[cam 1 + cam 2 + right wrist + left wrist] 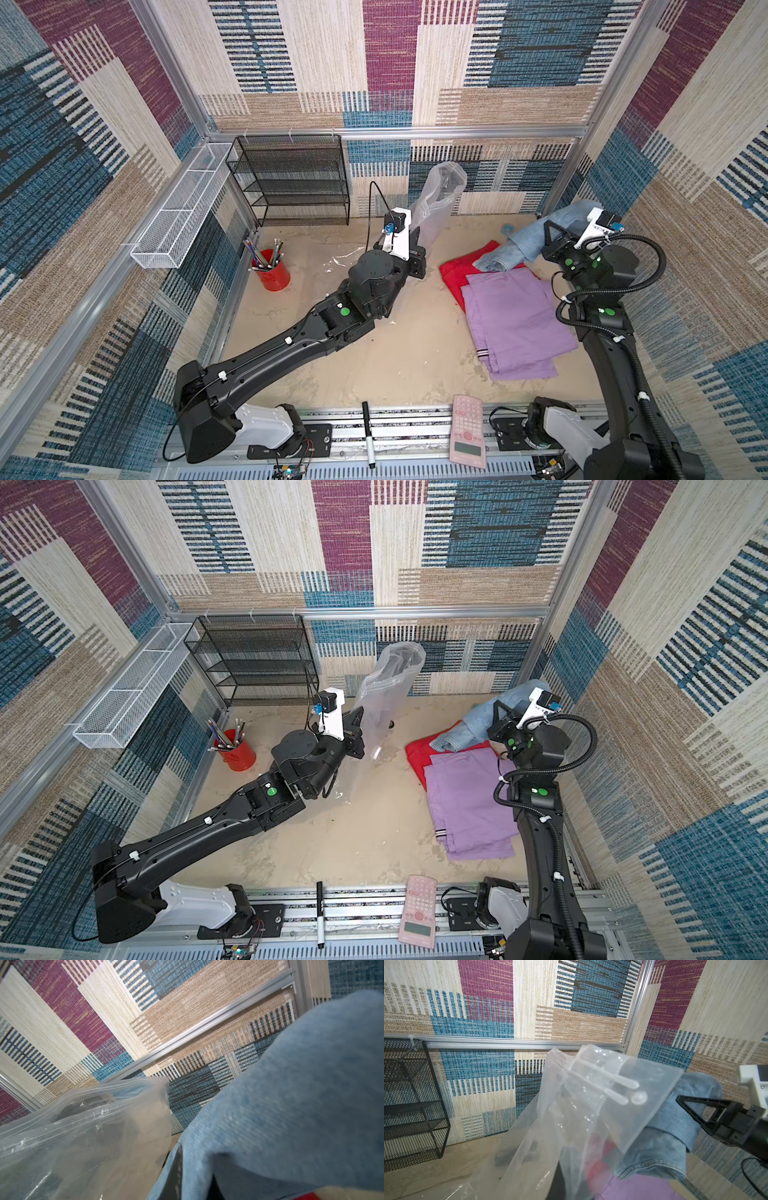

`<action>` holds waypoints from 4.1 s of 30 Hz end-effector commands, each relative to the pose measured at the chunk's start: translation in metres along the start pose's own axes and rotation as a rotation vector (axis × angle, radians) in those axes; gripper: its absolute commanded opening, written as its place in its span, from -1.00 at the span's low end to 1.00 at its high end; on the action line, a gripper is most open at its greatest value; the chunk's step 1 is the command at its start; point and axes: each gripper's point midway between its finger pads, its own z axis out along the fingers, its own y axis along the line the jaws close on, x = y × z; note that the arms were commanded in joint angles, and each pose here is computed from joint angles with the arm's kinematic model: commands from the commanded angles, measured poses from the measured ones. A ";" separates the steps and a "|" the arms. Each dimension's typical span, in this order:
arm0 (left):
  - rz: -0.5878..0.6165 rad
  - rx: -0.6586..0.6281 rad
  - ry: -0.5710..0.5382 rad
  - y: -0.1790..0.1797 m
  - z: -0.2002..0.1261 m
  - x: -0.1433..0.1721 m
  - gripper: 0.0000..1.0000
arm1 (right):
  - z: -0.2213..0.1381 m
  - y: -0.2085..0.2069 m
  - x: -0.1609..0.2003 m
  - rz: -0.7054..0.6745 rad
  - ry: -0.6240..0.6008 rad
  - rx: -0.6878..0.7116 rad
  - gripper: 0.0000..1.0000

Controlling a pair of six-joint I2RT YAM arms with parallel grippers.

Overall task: Take the trousers out of the vacuum bag
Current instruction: Place the trousers at the center of the board, then place the vacuum bag at the center of the board, then adjust the vacuum bag at the center of the board.

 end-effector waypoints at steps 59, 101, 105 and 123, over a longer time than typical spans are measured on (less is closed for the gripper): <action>-0.015 0.337 0.146 -0.066 0.008 0.040 -1.00 | -0.060 0.040 0.123 0.360 0.282 -0.272 0.34; -0.294 -0.219 0.519 0.146 -0.023 0.227 -1.00 | 0.021 0.201 0.105 0.116 0.437 -0.530 0.46; -0.305 -0.363 0.628 0.173 -0.039 0.278 -1.00 | 0.032 0.153 0.179 0.206 0.546 -0.399 0.45; -0.437 -0.627 0.881 0.210 -0.124 0.392 -1.00 | -0.045 -0.035 0.279 0.366 0.627 0.005 0.43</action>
